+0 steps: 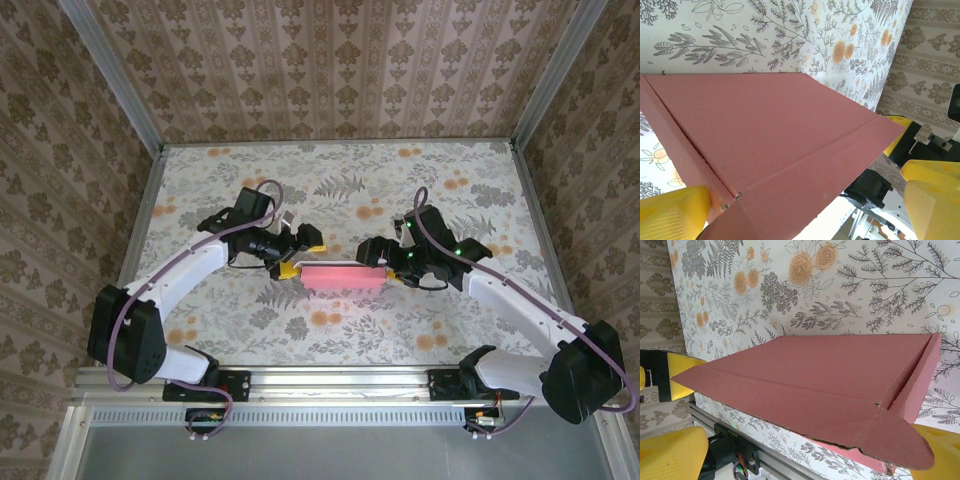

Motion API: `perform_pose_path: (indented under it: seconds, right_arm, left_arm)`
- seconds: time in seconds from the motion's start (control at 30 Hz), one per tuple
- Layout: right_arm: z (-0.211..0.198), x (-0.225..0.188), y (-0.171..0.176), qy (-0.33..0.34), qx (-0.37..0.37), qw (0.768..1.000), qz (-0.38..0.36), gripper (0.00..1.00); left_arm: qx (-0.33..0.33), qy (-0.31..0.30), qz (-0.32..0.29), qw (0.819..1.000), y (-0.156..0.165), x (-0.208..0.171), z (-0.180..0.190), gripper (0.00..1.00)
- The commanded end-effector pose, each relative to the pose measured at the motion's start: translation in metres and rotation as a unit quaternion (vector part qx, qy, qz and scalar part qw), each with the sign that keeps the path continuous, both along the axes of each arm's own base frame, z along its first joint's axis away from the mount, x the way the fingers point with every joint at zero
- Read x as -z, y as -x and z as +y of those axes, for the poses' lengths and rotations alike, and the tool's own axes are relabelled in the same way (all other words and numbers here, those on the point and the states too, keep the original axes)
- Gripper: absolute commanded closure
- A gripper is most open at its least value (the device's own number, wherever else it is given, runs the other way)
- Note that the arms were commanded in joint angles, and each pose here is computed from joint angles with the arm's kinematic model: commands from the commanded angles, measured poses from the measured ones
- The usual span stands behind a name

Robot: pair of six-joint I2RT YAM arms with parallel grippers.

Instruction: Fold the paper box

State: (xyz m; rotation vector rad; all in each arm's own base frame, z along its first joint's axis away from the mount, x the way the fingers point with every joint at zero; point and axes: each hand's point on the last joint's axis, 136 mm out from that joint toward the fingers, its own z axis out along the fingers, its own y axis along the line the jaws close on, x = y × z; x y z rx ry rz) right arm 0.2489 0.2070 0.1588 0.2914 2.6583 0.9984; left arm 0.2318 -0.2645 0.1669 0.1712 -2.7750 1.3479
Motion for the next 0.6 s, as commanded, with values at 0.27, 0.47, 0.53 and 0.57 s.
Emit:
perform_pose_path:
  seconds: [0.27,0.47,0.53,0.57]
  right_arm:
    - [-0.003,-0.009,-0.005,0.005,0.0,1.0,-0.014,0.0]
    - [-0.008,-0.011,-0.005,0.01,0.0,1.0,-0.021,0.0]
    - [-0.009,-0.011,-0.005,0.012,0.0,1.0,-0.024,0.0]
    - [-0.009,-0.011,-0.005,0.011,0.001,1.0,-0.024,0.0]
  left_arm:
    - [0.011,0.01,-0.016,1.0,-0.005,-0.008,0.001,0.0]
    - [0.005,0.006,-0.024,1.0,-0.004,-0.011,0.008,0.0]
    - [0.004,0.006,-0.027,1.0,-0.004,-0.011,0.01,0.0]
    - [0.003,0.005,-0.027,1.0,-0.004,-0.011,0.01,0.0]
